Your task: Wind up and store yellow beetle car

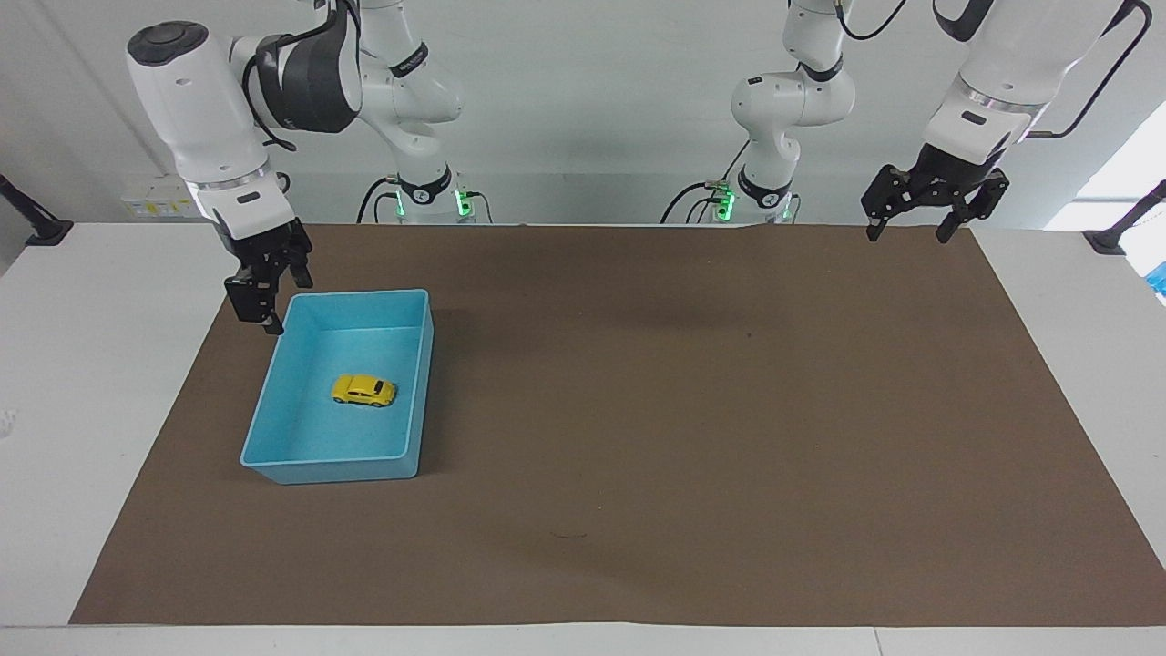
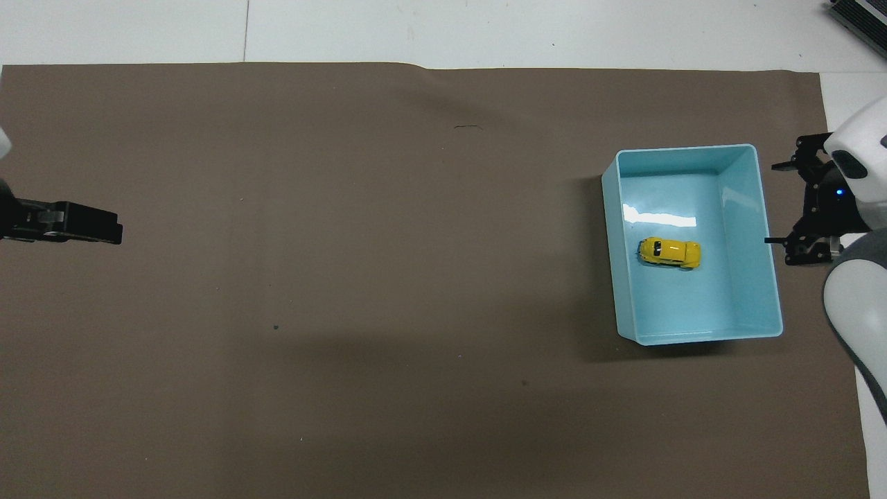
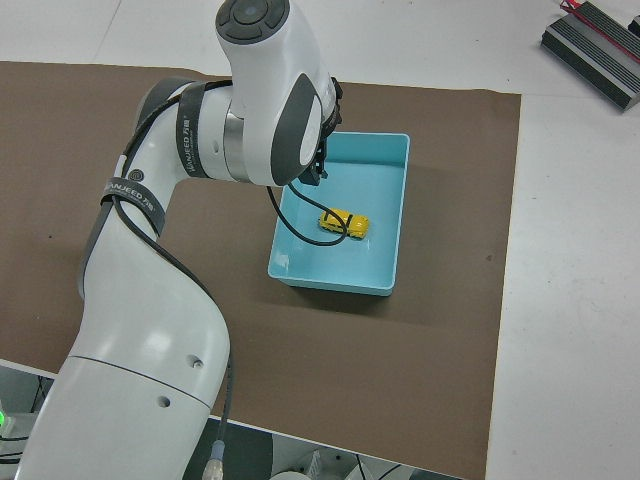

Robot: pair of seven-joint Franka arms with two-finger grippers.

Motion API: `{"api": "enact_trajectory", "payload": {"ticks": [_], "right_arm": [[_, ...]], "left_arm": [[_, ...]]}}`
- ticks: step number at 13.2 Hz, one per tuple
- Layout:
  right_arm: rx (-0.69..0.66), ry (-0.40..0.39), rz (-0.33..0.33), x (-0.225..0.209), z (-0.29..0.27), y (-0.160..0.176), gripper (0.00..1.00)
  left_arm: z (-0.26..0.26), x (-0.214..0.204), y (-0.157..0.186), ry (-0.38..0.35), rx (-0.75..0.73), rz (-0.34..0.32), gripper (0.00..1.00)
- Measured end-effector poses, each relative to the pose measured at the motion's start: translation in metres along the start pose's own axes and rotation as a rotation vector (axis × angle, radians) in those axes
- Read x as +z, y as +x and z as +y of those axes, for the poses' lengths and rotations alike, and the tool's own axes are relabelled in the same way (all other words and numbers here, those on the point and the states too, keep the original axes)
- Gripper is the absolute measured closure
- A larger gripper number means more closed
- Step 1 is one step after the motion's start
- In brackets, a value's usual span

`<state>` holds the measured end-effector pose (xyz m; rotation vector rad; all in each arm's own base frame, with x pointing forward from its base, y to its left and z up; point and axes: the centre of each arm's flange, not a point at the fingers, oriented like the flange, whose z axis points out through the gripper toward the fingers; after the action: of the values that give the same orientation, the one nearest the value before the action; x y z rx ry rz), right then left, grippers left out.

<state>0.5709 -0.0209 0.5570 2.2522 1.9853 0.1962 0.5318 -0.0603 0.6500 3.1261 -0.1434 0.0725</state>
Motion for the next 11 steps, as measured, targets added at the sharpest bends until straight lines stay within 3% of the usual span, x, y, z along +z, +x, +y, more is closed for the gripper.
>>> {"api": "enact_trajectory", "payload": {"ticks": [11], "right_arm": [[0.483, 0.062, -0.015, -0.020, -0.006, 0.026, 0.00]], "left_arm": [[0.000, 0.000, 0.000, 0.000, 0.000, 0.000, 0.00]]}}
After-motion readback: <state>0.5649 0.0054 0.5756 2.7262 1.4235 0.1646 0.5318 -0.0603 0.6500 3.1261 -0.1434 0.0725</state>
